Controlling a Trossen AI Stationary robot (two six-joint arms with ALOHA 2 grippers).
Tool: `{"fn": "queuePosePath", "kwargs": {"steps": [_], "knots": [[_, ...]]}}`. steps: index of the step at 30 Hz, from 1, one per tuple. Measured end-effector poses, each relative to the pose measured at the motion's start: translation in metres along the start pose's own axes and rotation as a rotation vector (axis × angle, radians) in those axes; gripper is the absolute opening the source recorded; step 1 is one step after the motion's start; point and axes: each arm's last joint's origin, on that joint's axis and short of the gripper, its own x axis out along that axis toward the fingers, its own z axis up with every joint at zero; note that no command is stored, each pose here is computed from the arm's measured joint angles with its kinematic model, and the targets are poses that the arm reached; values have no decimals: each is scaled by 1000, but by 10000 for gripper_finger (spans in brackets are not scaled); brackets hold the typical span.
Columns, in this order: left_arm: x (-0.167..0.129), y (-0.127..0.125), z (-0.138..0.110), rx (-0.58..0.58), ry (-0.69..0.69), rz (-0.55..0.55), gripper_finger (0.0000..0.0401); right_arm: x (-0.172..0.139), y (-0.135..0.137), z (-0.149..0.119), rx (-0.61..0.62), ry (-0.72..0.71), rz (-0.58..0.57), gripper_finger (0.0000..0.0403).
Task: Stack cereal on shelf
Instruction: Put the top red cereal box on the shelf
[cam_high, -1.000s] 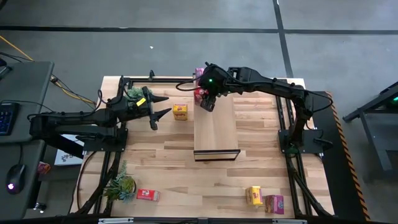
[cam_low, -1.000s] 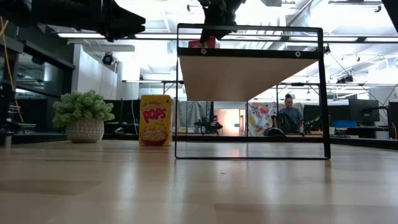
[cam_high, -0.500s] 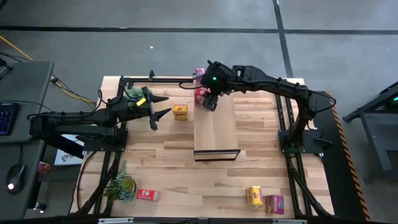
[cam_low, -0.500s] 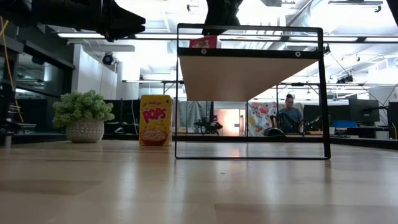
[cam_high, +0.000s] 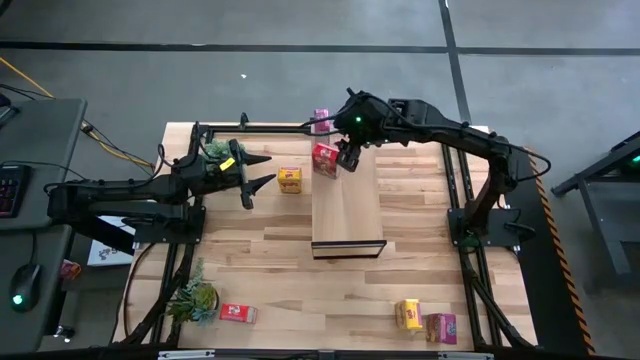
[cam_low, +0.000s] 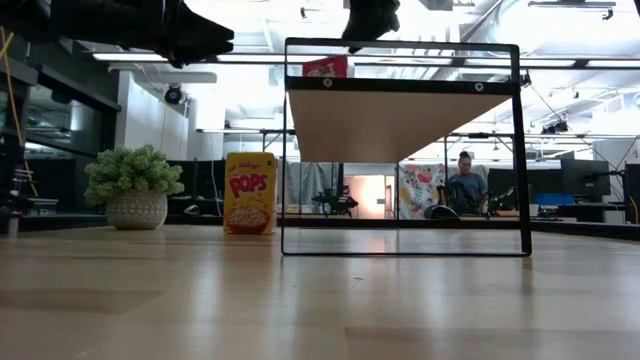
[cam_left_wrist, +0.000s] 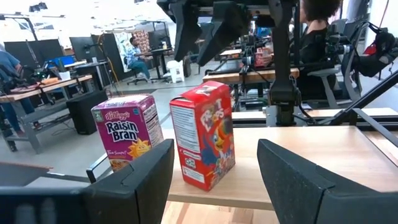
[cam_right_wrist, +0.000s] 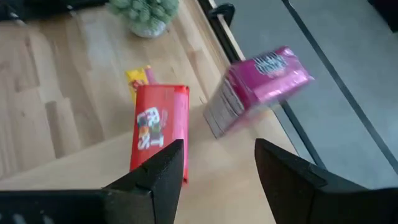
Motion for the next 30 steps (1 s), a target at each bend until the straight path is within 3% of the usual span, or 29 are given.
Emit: {"fn": "queuePosePath", "kwargs": {"steps": [7, 12, 15, 18, 22, 26, 30], "knots": [[0, 0, -2, 2, 17, -3, 223, 10, -15, -20, 34, 167, -32, 166], [0, -1, -3, 12, 31, -5, 223, 30, -23, -48, 47, 299, -46, 128], [0, -1, -3, 20, 34, -5, 223, 38, -29, -70, 75, 298, -59, 99], [0, -1, -3, 20, 32, -5, 223, 42, -35, -93, 135, 234, -56, 61], [0, 0, 0, 18, 5, 0, 223, 47, -37, -116, 256, 10, 21, 8], [0, 0, 1, 17, -6, 2, 223, 64, -30, -133, 308, -171, 77, 10], [0, 0, 1, 16, -11, 2, 223, 87, -22, -142, 313, -257, 94, 3]]}}
